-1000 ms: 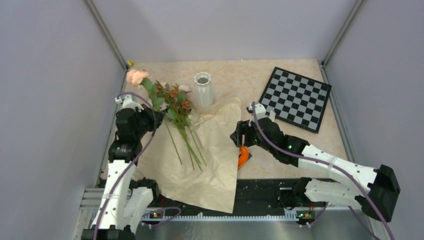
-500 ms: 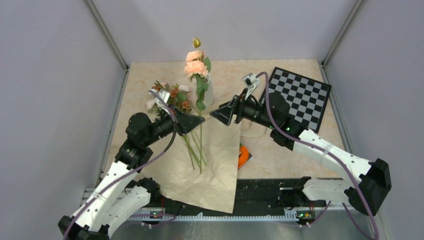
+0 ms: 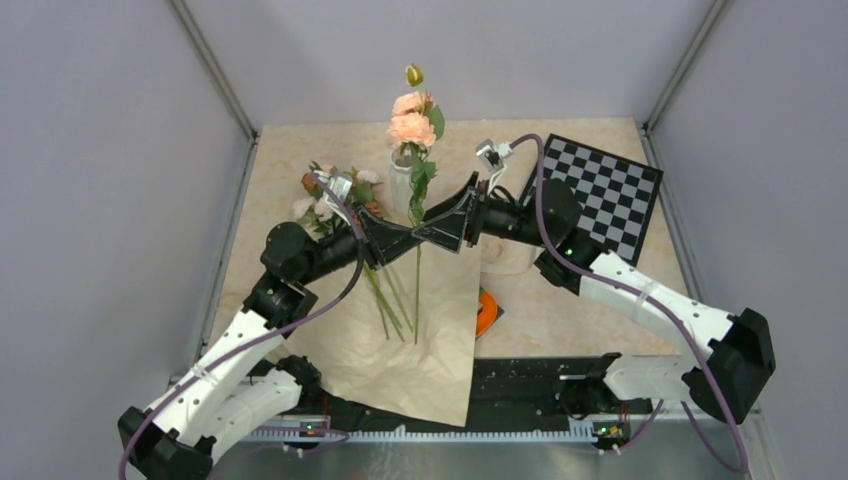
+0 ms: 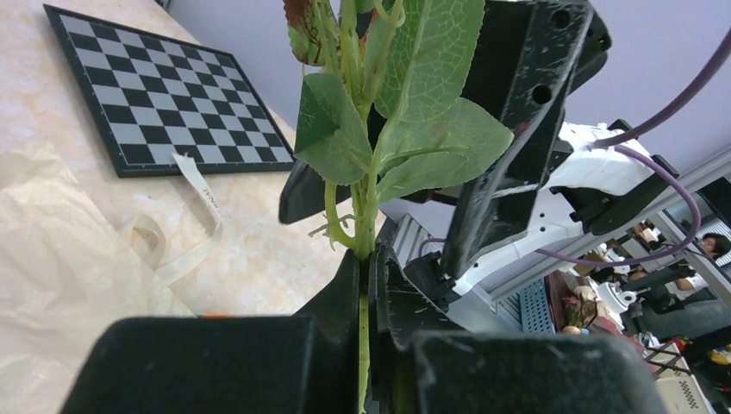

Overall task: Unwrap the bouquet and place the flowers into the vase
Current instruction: Pick up the fake flower from the wrapping paper.

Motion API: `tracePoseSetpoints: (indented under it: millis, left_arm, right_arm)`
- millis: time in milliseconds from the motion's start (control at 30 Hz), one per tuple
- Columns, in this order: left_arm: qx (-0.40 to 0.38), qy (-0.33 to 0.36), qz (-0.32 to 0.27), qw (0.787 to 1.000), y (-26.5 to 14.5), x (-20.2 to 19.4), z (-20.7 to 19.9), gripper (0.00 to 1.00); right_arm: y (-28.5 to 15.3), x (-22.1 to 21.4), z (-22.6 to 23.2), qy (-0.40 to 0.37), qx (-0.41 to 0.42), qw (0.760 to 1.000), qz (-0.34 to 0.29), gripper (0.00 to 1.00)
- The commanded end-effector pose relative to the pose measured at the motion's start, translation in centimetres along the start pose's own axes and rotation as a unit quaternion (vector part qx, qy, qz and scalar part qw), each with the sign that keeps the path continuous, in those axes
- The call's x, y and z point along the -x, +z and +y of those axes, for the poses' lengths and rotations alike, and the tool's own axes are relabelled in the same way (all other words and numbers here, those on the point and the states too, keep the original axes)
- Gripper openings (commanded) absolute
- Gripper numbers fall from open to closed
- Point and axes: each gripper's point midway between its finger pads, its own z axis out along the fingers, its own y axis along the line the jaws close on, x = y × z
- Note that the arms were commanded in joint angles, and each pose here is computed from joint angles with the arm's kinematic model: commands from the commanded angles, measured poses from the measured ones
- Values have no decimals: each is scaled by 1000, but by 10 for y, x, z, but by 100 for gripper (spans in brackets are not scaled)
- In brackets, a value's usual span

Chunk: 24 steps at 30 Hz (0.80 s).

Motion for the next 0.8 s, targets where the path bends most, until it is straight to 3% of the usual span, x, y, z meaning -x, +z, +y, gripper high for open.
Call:
tracePoseSetpoints:
  millis: [0,200,600,767]
  left_arm:
    - [-46,28,-32,998,1,20,-26,0]
    - [-58,16,-11,998,3,11,-27,0]
    - [-65,18,-6,998,3,9,-29,0]
    - [-67,20,-3,998,2,8,-30,0]
  right_arm:
    - [3,20,21,-18,40,999,-15,62]
    - [9,21,21,-3,48,999,-14,53]
    - [8,35,23,1,41,998,-42,46]
    - [9,36,23,9,41,998,-47,31]
